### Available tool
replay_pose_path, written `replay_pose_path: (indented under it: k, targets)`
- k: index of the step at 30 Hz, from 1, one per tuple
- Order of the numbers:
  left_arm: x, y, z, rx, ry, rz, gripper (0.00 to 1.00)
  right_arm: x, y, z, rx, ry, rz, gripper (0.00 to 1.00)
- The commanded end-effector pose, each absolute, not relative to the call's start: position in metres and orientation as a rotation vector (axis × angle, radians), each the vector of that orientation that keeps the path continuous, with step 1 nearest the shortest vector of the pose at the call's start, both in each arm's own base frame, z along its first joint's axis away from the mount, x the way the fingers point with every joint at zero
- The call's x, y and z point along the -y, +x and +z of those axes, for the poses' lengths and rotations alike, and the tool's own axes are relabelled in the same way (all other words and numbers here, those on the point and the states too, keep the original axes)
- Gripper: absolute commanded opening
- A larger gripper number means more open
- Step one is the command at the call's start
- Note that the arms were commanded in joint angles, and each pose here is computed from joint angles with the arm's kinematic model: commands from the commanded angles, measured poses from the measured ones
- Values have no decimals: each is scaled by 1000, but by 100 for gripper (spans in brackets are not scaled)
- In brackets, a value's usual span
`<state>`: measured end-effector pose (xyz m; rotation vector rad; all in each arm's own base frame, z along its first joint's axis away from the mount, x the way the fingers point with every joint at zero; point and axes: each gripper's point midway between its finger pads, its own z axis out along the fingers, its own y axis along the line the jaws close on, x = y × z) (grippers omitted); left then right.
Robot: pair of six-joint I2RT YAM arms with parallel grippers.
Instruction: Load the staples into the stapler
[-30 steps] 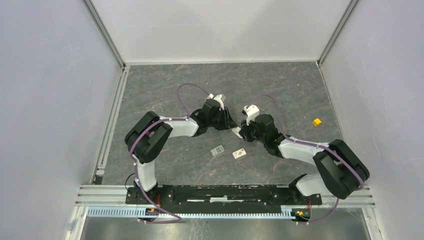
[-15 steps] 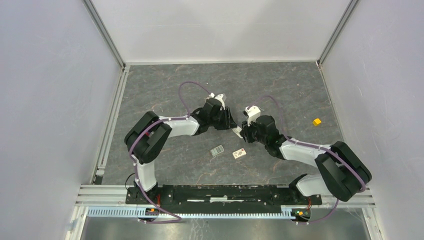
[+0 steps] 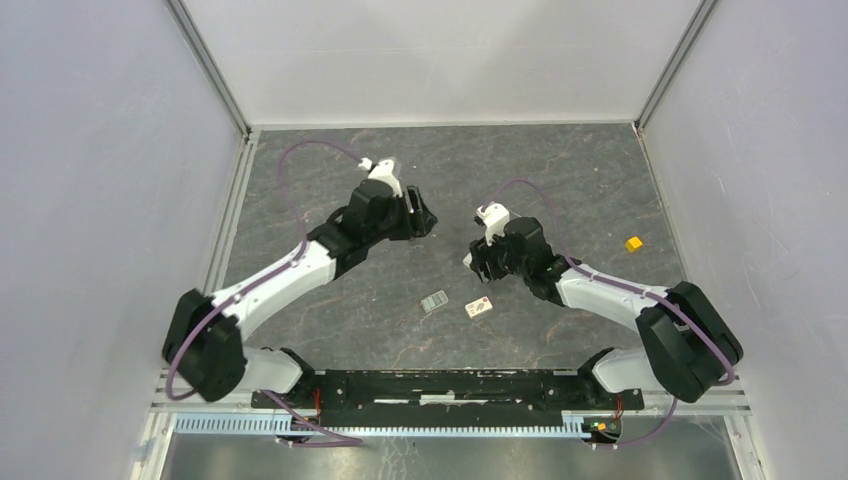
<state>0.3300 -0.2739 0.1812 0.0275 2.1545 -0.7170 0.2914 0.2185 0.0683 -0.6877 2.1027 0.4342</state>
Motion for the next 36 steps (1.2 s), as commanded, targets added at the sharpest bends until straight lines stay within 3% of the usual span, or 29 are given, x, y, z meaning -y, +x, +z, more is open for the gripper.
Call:
replay_pose_path:
  k: [1,6,11,16,22,28,36]
  targets:
    - [225,297,167,-2196,45,-544,74,-234,288,91,-2063,-729,467,63]
    - [199,263,167,-2204,51,-543,81,-243,271,97,-2131,-639,527,60]
    - [196,232,158,-2213,95,-641,77,-272,249,105,-2089,-627,661,45]
    - [177,215,174,-2166,132,-619,77,-302,237,111,-2078,-662,675,37]
    - [140,207,222,-2030,247,-454,80,-327,227,98,-2115,-717,618,36]
    - [106,207,223,-1973,268,-266,83,-343,226,85,-2148,-753,556,33]
    - [100,201,238,-1886,249,-297,84,-347,223,62,-2212,-800,475,34]
